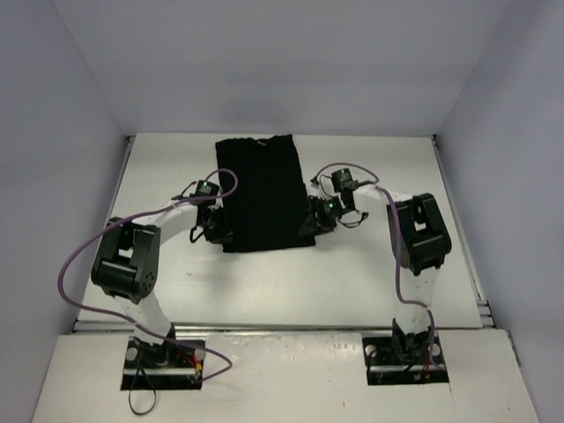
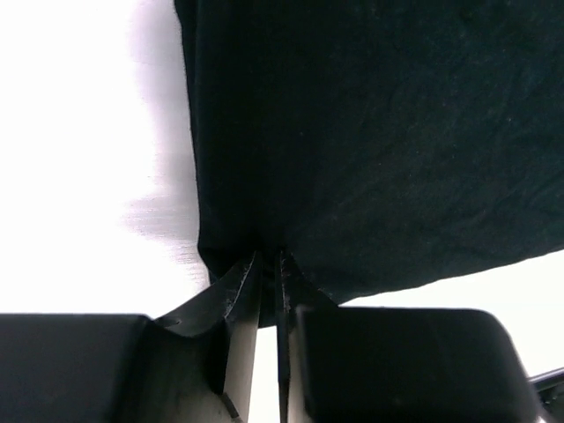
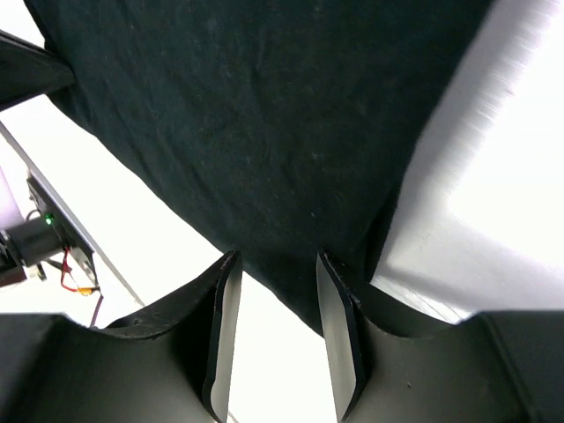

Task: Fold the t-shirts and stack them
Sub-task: Fold the folded rectangular tshirt in 1/3 of the way

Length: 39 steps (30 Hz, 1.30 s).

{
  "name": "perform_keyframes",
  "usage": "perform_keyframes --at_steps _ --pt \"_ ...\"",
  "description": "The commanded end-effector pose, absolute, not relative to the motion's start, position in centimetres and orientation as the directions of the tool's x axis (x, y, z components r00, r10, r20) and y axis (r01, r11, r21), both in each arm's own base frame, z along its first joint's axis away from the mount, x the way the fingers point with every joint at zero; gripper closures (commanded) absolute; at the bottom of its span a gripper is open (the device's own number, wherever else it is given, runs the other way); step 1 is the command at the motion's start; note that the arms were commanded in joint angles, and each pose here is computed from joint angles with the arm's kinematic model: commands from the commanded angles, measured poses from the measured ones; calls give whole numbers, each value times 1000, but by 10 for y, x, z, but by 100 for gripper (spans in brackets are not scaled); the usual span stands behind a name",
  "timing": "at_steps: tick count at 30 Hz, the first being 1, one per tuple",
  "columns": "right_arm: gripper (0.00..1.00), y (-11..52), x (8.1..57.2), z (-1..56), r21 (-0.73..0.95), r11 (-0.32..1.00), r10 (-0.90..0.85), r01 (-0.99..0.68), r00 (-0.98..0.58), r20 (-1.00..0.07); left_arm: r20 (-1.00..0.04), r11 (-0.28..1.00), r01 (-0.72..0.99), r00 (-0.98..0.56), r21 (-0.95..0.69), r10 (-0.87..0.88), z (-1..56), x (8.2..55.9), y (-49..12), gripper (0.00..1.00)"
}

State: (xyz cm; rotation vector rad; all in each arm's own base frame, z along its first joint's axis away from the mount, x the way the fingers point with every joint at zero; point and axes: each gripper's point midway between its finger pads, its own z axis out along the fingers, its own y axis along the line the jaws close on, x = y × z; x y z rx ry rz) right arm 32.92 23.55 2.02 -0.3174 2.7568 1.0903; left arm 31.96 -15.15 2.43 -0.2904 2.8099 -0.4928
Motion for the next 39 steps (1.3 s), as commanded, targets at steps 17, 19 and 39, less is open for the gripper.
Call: perform_keyframes --at_steps 17,19,39 --pt "56 271 465 136 619 681 14 -390 -839 -545 -489 930 40 -858 -364 -154 118 430 -161 81" --pt "56 277 474 116 635 668 1 -389 -852 -523 -478 930 34 -864 -367 -158 107 444 -162 81" --pt "53 219 495 122 475 806 40 -353 -768 -640 -502 905 -40 -822 -423 -270 122 465 -104 70"
